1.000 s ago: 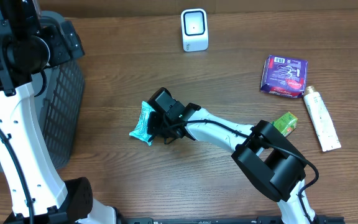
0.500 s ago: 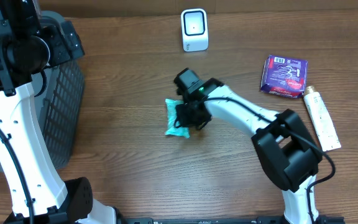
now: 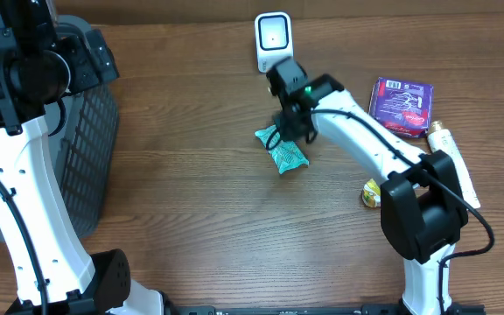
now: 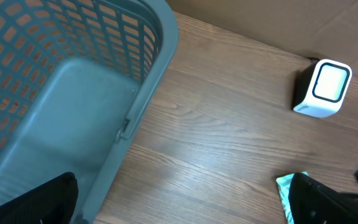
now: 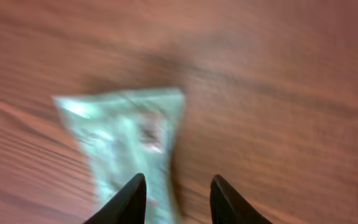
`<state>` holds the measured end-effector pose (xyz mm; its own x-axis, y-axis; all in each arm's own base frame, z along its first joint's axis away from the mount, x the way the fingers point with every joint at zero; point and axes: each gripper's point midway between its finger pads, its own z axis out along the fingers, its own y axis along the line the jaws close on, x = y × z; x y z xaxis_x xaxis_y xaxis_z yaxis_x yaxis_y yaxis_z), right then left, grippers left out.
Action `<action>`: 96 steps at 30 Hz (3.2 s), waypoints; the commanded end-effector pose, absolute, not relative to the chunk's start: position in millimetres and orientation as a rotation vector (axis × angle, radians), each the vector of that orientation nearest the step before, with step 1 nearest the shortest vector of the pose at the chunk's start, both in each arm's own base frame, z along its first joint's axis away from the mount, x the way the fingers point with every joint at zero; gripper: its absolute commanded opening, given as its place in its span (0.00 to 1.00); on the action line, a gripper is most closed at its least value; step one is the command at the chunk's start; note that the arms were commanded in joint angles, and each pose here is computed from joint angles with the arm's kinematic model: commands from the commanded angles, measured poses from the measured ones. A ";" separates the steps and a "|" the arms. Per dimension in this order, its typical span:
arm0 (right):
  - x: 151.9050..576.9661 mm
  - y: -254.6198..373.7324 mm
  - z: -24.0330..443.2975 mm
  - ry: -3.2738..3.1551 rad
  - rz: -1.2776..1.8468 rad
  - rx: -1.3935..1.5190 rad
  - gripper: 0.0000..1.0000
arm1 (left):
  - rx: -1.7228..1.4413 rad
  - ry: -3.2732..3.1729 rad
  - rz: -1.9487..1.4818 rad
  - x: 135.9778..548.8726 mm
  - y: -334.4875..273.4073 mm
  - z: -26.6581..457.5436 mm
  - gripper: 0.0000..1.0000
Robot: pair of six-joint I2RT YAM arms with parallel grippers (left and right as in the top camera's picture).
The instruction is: Scan the item barcode
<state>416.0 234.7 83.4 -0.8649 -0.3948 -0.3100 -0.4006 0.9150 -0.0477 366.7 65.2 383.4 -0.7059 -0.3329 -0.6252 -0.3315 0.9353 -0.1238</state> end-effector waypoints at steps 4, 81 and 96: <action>425.4 276.2 117.6 2.732 0.367 -0.233 0.04 | -0.454 2.389 -0.006 366.6 64.2 389.3 1.00; 315.2 239.5 11.7 2.851 0.837 0.540 0.69 | -0.453 2.389 -0.006 366.6 64.1 389.3 1.00; 327.1 247.6 -13.5 2.810 0.867 0.597 0.59 | -0.454 2.389 -0.006 366.6 64.2 389.3 1.00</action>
<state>337.8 251.1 13.9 -0.9146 0.3981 -0.0712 0.2762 0.7433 0.6093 366.7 65.2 383.4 -0.7059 -0.3329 -0.6252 -0.3315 0.9353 -0.1238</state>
